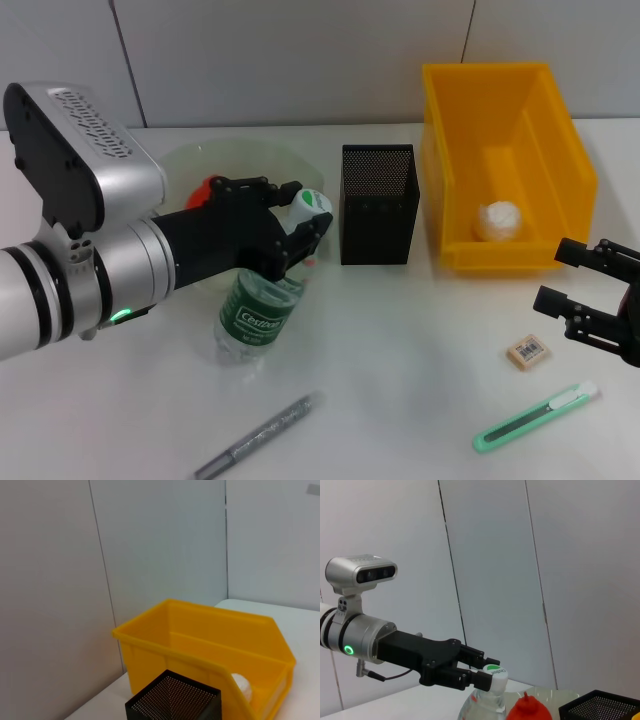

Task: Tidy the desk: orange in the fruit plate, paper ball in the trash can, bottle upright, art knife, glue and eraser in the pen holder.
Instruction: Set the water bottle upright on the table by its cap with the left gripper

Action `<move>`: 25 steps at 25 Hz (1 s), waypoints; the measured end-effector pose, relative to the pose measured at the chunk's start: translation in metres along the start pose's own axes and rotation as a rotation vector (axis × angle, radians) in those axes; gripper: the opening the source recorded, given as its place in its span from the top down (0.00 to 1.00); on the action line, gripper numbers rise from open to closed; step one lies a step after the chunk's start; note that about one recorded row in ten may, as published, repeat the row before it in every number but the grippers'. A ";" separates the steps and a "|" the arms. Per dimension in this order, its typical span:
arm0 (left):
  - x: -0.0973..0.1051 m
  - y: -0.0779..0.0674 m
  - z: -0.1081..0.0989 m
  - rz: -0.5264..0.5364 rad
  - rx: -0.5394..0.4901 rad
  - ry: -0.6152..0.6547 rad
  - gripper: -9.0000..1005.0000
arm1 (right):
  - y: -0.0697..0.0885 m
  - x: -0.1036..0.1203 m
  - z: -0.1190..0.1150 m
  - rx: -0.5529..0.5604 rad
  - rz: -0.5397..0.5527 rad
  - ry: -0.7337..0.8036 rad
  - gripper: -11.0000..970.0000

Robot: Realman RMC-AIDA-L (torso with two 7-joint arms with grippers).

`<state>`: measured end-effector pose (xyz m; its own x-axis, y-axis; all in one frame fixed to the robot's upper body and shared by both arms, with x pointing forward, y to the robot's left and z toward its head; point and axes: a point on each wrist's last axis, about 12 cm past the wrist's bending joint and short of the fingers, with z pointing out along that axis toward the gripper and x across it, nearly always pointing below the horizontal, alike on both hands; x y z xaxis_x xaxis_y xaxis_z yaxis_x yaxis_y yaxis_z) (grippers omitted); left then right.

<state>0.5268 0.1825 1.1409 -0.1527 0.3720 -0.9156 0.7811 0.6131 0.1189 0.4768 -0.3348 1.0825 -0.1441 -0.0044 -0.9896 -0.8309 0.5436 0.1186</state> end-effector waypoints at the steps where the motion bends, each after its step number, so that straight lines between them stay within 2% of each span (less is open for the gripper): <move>1: 0.001 0.001 -0.001 -0.003 -0.004 0.001 0.57 | 0.000 0.000 0.000 0.000 0.000 0.000 0.27; 25: 0.009 0.003 -0.012 -0.035 -0.013 -0.030 0.57 | -0.001 -0.002 0.003 -0.004 0.004 -0.004 0.27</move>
<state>0.5199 0.1964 1.1374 -0.1611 0.3290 -0.9305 0.7673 0.6347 0.0916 0.4798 -0.3331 1.0838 -0.1455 0.0012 -0.9894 -0.8324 0.5403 0.1231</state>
